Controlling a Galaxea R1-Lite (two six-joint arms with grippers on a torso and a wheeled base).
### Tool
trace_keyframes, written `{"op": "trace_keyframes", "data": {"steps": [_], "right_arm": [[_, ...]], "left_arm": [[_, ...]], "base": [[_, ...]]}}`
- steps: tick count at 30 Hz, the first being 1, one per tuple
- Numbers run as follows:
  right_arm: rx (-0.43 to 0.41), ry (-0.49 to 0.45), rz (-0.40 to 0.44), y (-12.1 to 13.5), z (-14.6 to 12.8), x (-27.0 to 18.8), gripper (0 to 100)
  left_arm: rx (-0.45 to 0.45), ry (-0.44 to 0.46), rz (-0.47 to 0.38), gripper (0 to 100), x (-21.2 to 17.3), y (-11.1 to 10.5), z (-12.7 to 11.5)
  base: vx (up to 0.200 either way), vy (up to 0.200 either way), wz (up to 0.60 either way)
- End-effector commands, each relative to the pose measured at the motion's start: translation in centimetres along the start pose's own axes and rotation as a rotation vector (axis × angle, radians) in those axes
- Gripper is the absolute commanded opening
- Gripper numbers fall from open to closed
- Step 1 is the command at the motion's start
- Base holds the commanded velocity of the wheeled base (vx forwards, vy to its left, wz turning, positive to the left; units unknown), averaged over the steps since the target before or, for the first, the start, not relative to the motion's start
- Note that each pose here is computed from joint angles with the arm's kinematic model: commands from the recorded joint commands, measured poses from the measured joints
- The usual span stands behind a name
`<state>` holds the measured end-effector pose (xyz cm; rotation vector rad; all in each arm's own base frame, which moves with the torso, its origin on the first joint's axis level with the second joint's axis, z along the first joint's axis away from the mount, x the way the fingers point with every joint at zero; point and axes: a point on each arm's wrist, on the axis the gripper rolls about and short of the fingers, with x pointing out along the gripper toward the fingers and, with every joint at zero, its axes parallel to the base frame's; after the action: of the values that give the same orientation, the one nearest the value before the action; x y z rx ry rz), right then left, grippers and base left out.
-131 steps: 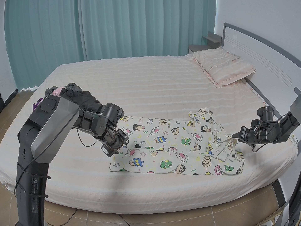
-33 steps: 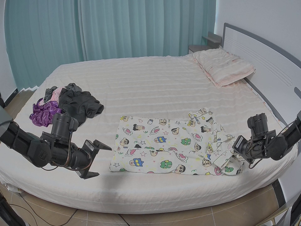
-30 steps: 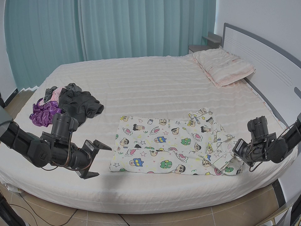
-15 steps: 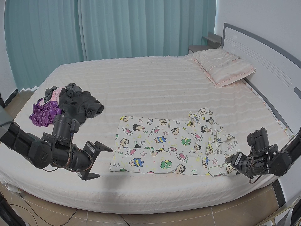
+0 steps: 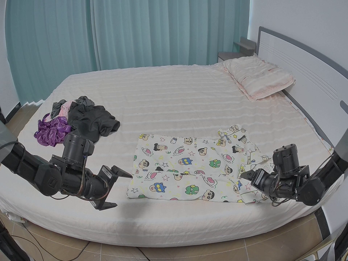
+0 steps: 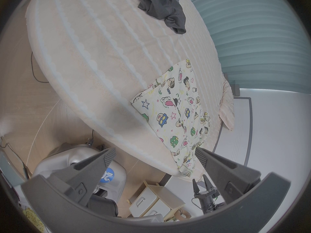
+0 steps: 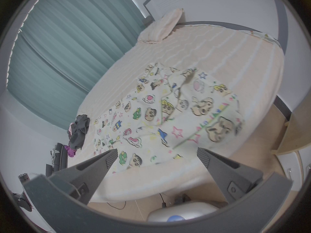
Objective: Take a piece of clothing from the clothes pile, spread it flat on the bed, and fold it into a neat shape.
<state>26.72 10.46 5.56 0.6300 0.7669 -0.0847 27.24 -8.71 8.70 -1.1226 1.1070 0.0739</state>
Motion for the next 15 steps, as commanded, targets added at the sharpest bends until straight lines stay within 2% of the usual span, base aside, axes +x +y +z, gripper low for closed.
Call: {"op": "trace_keyframes", "data": {"steps": [1,8,11,15], "right_arm": [[-0.045,0.036,0.026,1.2,-2.0,4.5,100],[-0.076,0.044,0.095,4.2,-2.7,7.5,100],[-0.116,0.065,0.056,4.3,-3.6,9.9,100],[-0.114,0.056,0.049,4.5,-3.2,11.0,100]], "left_arm": [[0.001,0.006,0.008,100,0.2,0.2,-0.1],[0.002,0.007,0.008,100,0.3,0.1,-0.1],[-0.001,0.006,0.013,100,0.4,0.2,-0.1],[0.003,0.002,0.005,100,0.6,0.4,-0.1]], "base": [[0.0,0.0,0.0],[0.0,0.0,0.0],[0.0,0.0,0.0],[0.0,0.0,0.0]]}}
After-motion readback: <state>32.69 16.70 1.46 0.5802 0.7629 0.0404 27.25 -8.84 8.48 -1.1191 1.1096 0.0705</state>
